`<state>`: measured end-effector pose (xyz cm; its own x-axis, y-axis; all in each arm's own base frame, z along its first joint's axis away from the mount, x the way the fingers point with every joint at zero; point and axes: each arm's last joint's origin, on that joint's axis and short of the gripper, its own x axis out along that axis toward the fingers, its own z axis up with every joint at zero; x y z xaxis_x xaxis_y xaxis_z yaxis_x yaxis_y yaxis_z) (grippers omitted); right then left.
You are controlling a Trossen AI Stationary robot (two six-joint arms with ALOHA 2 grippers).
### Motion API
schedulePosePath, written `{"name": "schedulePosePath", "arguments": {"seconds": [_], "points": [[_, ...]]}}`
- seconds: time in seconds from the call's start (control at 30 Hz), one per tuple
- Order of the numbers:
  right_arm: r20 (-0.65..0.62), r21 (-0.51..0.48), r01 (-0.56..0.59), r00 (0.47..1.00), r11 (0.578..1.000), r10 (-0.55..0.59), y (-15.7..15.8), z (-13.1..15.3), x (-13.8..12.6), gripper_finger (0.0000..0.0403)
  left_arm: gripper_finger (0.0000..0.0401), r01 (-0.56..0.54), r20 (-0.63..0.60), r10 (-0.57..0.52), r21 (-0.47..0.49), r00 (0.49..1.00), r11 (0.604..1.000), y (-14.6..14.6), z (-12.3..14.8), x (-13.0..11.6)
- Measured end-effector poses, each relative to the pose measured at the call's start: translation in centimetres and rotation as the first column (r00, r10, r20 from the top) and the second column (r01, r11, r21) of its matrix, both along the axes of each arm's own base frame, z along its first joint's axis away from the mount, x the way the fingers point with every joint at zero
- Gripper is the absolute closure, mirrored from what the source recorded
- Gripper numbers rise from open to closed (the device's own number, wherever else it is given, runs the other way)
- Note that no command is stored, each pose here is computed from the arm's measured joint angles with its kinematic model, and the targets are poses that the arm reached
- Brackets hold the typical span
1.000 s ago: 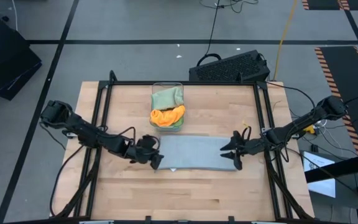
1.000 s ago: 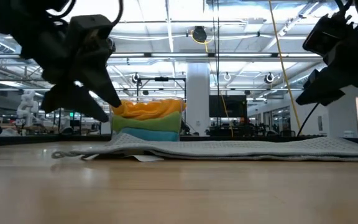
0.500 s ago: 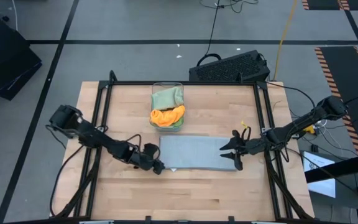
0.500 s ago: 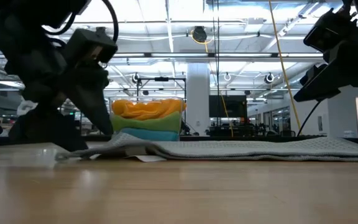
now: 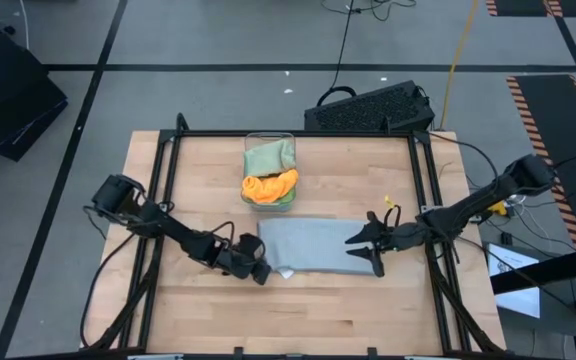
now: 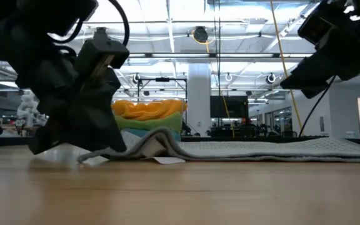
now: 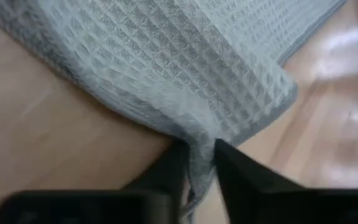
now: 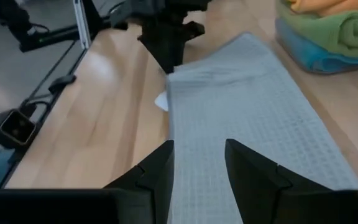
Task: Fold microfiber towels
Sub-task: Fold the gray towel
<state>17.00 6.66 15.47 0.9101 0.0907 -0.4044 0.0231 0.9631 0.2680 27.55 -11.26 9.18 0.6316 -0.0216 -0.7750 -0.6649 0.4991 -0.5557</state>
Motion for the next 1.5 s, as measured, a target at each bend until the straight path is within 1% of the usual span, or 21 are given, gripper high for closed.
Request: {"name": "schedulePosePath", "arguments": {"seconds": [0.07, 0.1, 0.13, 0.27, 0.37, 0.43, 0.57, 0.67, 0.73, 0.83, 0.93, 1.0, 1.07, 1.2, 1.33, 1.5], "points": [[0.013, 0.017, 0.015, 1.0, 1.0, -0.015, 0.0, -0.3, 0.6, 0.0266, 0.0362, 0.03, -0.007, -0.03, 0.029, 1.0, 0.999, 0.0, -0.1, -0.1], [0.024, 0.033, 0.027, 0.999, 0.999, -0.027, 0.0, -0.4, 0.9, 0.0266, 0.038, 0.051, -0.006, -0.05, 0.038, 0.999, 0.998, -0.1, -0.2, -0.1], [0.03, 0.045, 0.036, 0.999, 0.998, -0.038, 0.0, -0.6, 1.3, 0.0266, 0.0386, 0.071, 0.0, -0.071, 0.045, 0.997, 0.996, -0.3, -0.1, -0.2], [0.022, 0.064, 0.047, 0.999, 0.997, -0.048, 0.5, -1.4, 2.7, 0.0266, 0.0386, 0.143, 0.024, -0.145, 0.057, 0.989, 0.988, -1.4, 0.7, -0.7], [0.005, 0.057, 0.036, 0.999, 0.998, -0.036, 1.3, -1.3, 4.6, 0.0266, 0.0394, 0.226, -0.002, -0.226, 0.005, 0.974, 0.974, -2.4, 1.3, -1.6], [-0.001, 0.046, 0.013, 1.0, 0.999, -0.013, 1.9, -1.0, 6.1, 0.0265, 0.0392, 0.261, -0.029, -0.262, -0.03, 0.965, 0.965, -2.9, 1.5, -2.1], [-0.016, 0.002, -0.04, 0.999, 0.999, 0.04, 2.9, -0.3, 9.8, 0.0265, 0.0395, 0.293, -0.106, -0.297, -0.049, 0.949, 0.955, -3.4, 2.1, -3.5], [-0.059, -0.044, -0.026, 0.998, 0.999, 0.023, 2.8, 0.0, 12.8, 0.0264, 0.0394, 0.328, -0.159, -0.331, -0.047, 0.93, 0.944, -3.8, 2.6, -4.6], [-0.08, -0.062, -0.052, 0.996, 0.997, 0.047, 2.6, 0.1, 14.9, 0.0259, 0.0392, 0.375, -0.184, -0.376, -0.041, 0.908, 0.926, -4.0, 2.8, -5.3], [-0.06, -0.105, -0.073, 0.996, 0.992, 0.067, 2.2, 0.4, 18.4, 0.0244, 0.0394, 0.437, -0.219, -0.43, -0.016, 0.876, 0.899, -4.2, 3.2, -6.2], [-0.041, -0.184, -0.096, 0.995, 0.978, 0.09, 1.5, 0.4, 21.4, 0.0223, 0.0396, 0.444, -0.238, -0.431, -0.001, 0.87, 0.896, -4.2, 3.4, -6.6], [-0.04, -0.228, -0.098, 0.995, 0.969, 0.092, 0.9, 0.3, 23.3, 0.0206, 0.0393, 0.441, -0.242, -0.421, 0.029, 0.874, 0.897, -4.3, 3.4, -6.8], [-0.044, -0.249, -0.117, 0.993, 0.961, 0.11, 0.1, 0.3, 25.1, 0.019, 0.0392, 0.446, -0.238, -0.423, 0.049, 0.874, 0.894, -4.4, 3.4, -6.8], [-0.052, -0.258, -0.154, 0.988, 0.954, 0.146, -1.2, -0.1, 28.4, 0.0168, 0.0396, 0.454, -0.236, -0.427, 0.069, 0.873, 0.888, -4.5, 3.4, -6.9], [-0.06, -0.278, -0.185, 0.983, 0.943, 0.175, -2.4, -0.5, 30.7, 0.0166, 0.0391, 0.459, -0.235, -0.432, 0.077, 0.871, 0.885, -4.5, 3.4, -7.0], [-0.058, -0.226, -0.247, 0.969, 0.942, 0.24, -4.2, -1.8, 32.5, 0.0172, 0.0396, 0.483, -0.241, -0.448, 0.113, 0.861, 0.868, -4.6, 3.4, -7.2]]}}
